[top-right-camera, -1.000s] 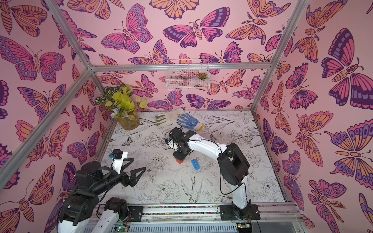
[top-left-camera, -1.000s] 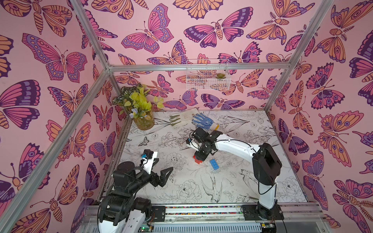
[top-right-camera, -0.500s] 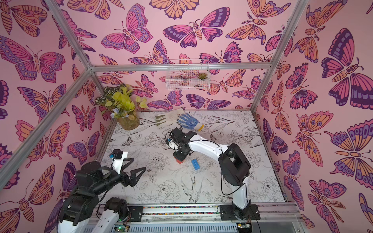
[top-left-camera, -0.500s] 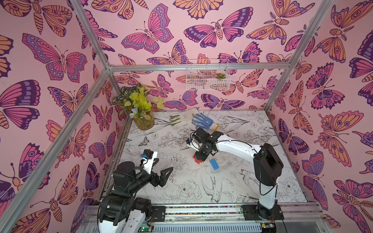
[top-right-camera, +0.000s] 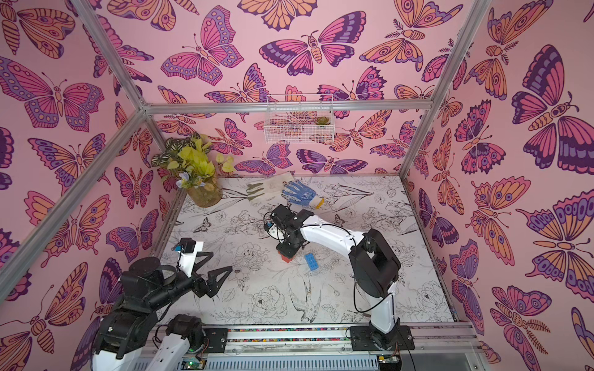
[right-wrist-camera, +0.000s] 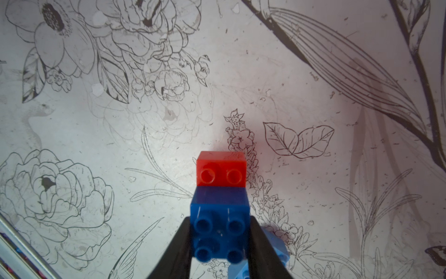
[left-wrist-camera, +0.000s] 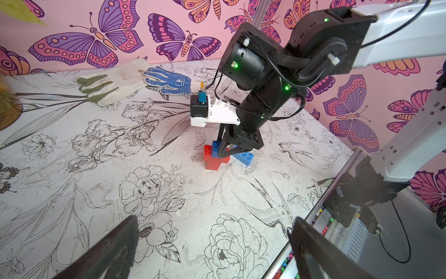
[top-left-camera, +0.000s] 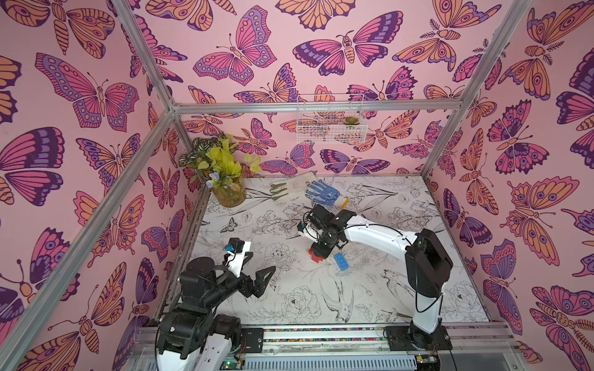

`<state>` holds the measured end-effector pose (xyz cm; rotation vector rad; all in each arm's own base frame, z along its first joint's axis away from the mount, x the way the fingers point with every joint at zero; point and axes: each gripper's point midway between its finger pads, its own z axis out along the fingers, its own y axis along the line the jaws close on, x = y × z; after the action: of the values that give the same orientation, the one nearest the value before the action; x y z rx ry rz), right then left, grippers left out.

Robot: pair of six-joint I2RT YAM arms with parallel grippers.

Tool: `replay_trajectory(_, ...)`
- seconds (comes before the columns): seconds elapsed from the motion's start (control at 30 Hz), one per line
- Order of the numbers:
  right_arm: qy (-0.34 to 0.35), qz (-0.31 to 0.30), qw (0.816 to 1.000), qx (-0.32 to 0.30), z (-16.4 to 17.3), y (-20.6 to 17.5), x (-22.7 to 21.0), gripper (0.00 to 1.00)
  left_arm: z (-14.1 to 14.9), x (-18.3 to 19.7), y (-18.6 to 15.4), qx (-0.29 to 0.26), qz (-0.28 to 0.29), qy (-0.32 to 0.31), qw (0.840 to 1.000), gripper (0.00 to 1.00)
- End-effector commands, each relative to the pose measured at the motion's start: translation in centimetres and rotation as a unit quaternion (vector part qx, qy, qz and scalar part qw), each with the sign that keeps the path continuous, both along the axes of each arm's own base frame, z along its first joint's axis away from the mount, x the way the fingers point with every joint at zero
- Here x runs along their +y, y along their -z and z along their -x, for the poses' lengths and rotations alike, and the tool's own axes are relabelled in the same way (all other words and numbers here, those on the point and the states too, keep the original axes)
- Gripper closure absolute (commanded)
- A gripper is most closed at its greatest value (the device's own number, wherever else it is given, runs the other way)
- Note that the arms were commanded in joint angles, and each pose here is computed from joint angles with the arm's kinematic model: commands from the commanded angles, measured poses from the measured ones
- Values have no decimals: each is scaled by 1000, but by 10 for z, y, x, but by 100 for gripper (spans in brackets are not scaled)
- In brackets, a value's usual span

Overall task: Assemble the letter f with lego
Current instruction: Assemble the lego brick with the lego brick.

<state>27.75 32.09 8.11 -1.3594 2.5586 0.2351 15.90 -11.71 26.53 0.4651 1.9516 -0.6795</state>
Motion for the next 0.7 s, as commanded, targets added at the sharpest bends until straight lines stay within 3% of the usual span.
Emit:
replay_trajectory(0.0, -12, 27, 999, 32, 20, 5, -12, 59, 1, -1, 2, -5, 2, 4, 1000, 1)
replay_trajectory(0.43, -36, 11, 999, 9, 12, -15, -4, 43, 1, -2, 2, -4, 2, 6, 1000, 1)
replay_trajectory(0.67, -19, 3, 1000, -22, 7, -39, -10, 41, 1, -2, 2, -5, 3, 6, 1000, 1)
